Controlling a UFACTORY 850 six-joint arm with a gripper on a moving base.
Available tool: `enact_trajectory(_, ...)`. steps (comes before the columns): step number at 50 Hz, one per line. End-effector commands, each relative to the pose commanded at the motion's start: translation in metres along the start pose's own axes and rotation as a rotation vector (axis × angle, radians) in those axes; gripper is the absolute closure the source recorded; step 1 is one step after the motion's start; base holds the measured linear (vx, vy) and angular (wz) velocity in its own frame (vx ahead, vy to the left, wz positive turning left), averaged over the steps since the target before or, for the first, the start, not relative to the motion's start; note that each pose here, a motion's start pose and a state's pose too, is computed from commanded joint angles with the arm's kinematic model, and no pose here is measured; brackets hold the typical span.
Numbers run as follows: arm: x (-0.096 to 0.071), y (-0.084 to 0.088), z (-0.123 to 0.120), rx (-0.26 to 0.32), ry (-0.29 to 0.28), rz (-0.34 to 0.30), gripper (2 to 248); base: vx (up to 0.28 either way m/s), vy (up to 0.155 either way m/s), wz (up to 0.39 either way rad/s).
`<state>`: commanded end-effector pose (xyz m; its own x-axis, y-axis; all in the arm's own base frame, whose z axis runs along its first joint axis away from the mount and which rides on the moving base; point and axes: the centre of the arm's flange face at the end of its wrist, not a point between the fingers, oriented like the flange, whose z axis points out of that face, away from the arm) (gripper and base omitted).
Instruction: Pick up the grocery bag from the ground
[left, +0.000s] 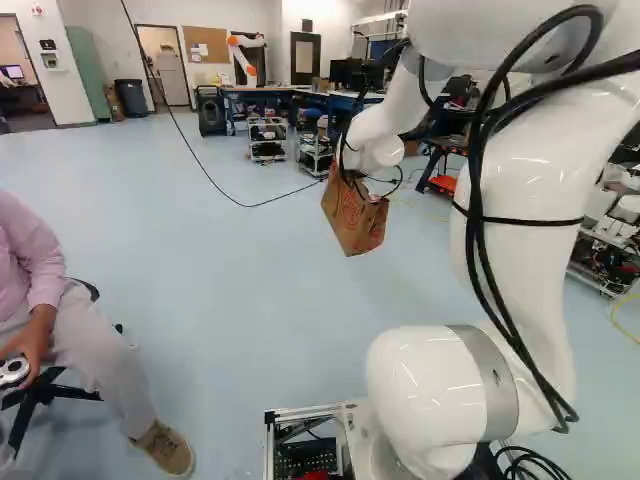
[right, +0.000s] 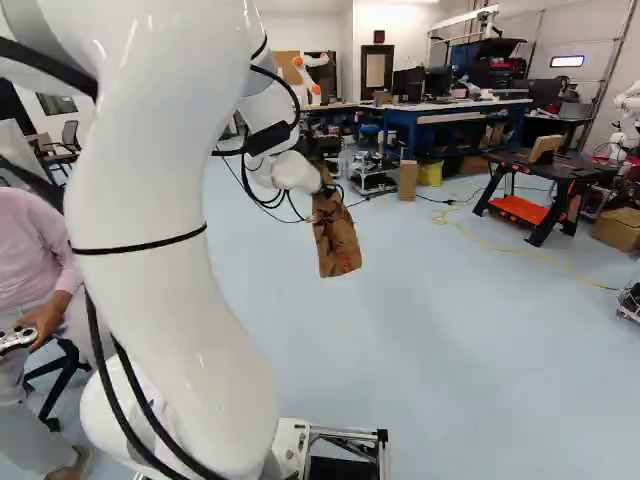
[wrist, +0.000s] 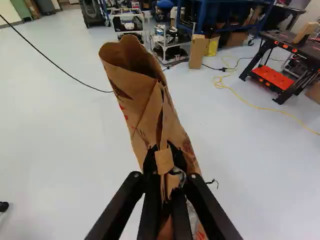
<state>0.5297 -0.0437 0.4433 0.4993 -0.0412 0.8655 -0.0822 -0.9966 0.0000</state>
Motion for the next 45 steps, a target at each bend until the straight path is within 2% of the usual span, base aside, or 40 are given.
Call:
enact_trajectory(24, -0.063, -0.013, -0.07, 0.026, 0.07, -0.014, 226, 0.0, 0.0, 0.0)
enact_trajectory(45, -0.114, -0.019, -0.118, 0.046, 0.12, -0.023, 226, 0.0, 0.0, 0.0)
